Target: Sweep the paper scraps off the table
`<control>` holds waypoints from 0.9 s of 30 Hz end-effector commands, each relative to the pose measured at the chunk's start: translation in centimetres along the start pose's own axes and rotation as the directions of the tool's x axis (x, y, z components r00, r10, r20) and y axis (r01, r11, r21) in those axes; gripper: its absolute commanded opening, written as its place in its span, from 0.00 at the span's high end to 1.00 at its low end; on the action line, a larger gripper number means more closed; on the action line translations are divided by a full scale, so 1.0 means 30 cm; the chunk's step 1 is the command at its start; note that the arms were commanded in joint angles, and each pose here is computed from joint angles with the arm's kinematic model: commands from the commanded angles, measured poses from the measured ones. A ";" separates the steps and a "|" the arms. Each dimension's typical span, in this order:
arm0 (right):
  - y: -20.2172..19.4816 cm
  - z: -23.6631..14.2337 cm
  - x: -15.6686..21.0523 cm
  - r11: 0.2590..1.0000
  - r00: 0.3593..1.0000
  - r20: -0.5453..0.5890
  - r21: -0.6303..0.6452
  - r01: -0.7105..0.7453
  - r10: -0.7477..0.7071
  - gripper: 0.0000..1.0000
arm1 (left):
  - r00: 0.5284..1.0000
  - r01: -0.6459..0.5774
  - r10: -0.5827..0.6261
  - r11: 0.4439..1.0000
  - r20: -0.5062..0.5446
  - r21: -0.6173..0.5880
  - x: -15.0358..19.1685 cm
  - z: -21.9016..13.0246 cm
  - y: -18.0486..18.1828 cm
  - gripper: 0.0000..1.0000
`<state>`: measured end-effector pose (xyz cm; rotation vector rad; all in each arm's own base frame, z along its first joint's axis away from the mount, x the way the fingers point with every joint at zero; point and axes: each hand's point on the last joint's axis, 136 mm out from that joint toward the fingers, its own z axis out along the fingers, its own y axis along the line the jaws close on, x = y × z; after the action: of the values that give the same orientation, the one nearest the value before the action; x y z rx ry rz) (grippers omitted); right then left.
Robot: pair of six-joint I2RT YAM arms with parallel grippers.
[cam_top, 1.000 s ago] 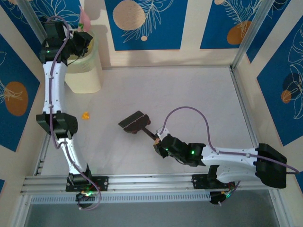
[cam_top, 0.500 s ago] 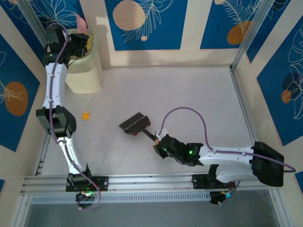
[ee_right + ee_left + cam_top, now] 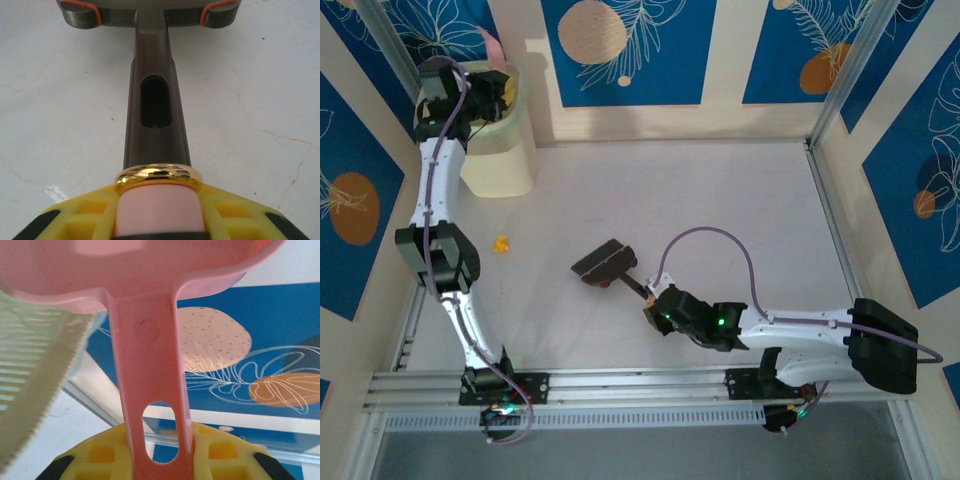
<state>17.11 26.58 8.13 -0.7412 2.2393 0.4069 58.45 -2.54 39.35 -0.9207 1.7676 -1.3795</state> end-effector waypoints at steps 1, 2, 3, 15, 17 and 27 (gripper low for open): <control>0.015 -0.009 -0.085 1.000 0.997 0.076 -0.010 -0.018 0.019 1.00 | 0.995 -0.101 0.100 0.989 0.008 0.104 0.030 -0.100 -0.165 1.00; 0.016 -0.009 -0.087 1.000 0.997 0.077 -0.012 -0.019 0.020 1.00 | 0.994 -0.111 0.111 0.988 0.009 0.103 0.038 -0.110 -0.172 1.00; 0.013 -0.009 -0.086 1.000 0.997 0.078 -0.009 -0.022 0.023 1.00 | 0.993 -0.120 0.120 0.987 0.008 0.102 0.047 -0.117 -0.175 1.00; -0.018 -0.031 -0.089 0.998 0.994 0.093 -0.002 -0.062 0.062 1.00 | 0.934 -0.346 0.350 0.936 -0.065 0.064 0.337 -0.256 -0.241 1.00; -0.027 -0.038 -0.089 0.997 0.992 0.099 0.000 -0.074 0.074 1.00 | 0.915 -0.383 0.387 0.922 -0.111 0.055 0.424 -0.278 -0.233 1.00; -0.041 -0.045 -0.081 0.991 0.987 0.093 -0.021 -0.132 0.134 1.00 | 0.647 -0.729 0.664 0.682 -0.376 -0.050 0.842 -0.486 -0.069 1.00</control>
<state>18.33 25.47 9.68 -0.6187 2.2298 0.4519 36.80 -18.84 44.83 -0.1330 2.0904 -1.1136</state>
